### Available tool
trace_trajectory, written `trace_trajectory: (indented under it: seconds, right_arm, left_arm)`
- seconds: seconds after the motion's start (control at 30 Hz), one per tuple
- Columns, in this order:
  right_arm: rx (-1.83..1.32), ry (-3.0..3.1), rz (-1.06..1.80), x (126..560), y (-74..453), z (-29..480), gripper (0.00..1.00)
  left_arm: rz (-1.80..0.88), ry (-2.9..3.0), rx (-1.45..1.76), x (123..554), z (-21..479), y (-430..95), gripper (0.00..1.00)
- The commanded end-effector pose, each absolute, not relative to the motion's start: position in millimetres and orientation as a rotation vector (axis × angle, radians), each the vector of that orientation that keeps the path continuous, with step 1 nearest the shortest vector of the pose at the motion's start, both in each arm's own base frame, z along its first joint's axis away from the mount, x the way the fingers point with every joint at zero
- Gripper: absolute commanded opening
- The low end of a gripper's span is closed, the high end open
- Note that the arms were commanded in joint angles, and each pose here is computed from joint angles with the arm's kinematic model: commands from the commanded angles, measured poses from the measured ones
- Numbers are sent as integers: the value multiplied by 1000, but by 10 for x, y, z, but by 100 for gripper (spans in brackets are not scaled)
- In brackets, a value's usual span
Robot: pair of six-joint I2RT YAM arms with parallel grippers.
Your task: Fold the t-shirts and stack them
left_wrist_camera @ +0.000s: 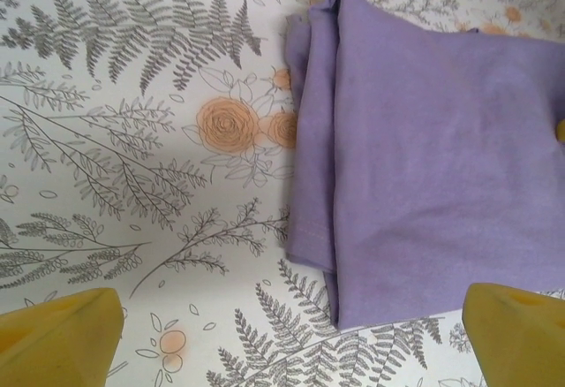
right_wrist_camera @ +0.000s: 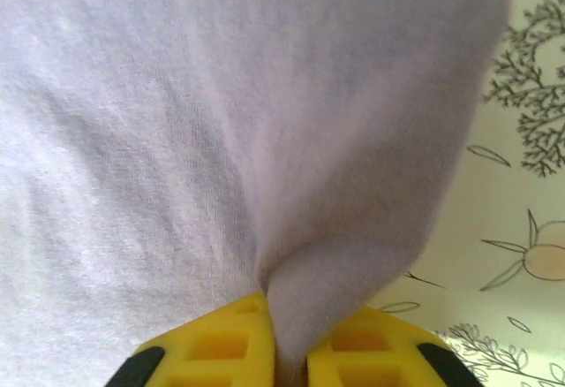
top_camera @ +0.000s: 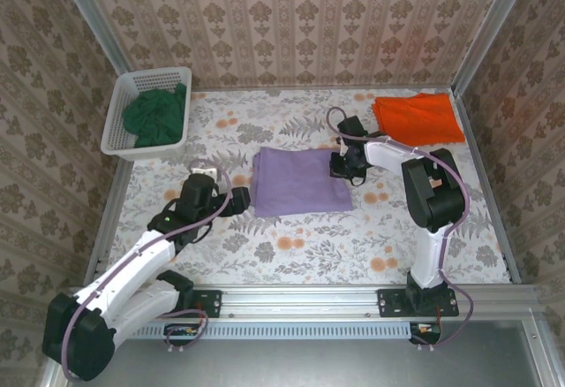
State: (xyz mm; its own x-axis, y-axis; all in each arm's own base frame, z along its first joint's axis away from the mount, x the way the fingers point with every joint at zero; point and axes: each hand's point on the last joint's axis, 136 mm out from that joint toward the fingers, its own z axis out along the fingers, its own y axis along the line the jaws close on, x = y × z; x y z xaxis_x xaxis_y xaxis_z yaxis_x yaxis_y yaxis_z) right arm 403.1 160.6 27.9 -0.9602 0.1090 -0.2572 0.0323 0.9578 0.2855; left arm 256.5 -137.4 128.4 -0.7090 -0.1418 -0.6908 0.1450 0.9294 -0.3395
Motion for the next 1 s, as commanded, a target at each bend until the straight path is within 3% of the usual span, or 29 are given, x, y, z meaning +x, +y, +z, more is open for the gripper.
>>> trace_trajectory:
  seconds: [0.0, 0.3, 0.73, 0.97]
  right_arm:
    - [61, 2749, 414, 4308, 1664, 439, 2]
    - [-41, 2623, -8, 4864, 1047, 898, 0]
    - [-94, 2441, -459, 5067, 184, 1911, 0]
    - [-54, 2363, -552, 5146, -193, 2272, 0]
  left_arm:
    - [-475, 2275, -29, 2580, 1310, -1297, 100]
    - [-513, 2231, -83, 2517, 1386, -1218, 100]
    - [-547, 2191, -129, 2492, 1425, -1168, 100]
    - [-567, 2194, -136, 2492, 1402, -1192, 100]
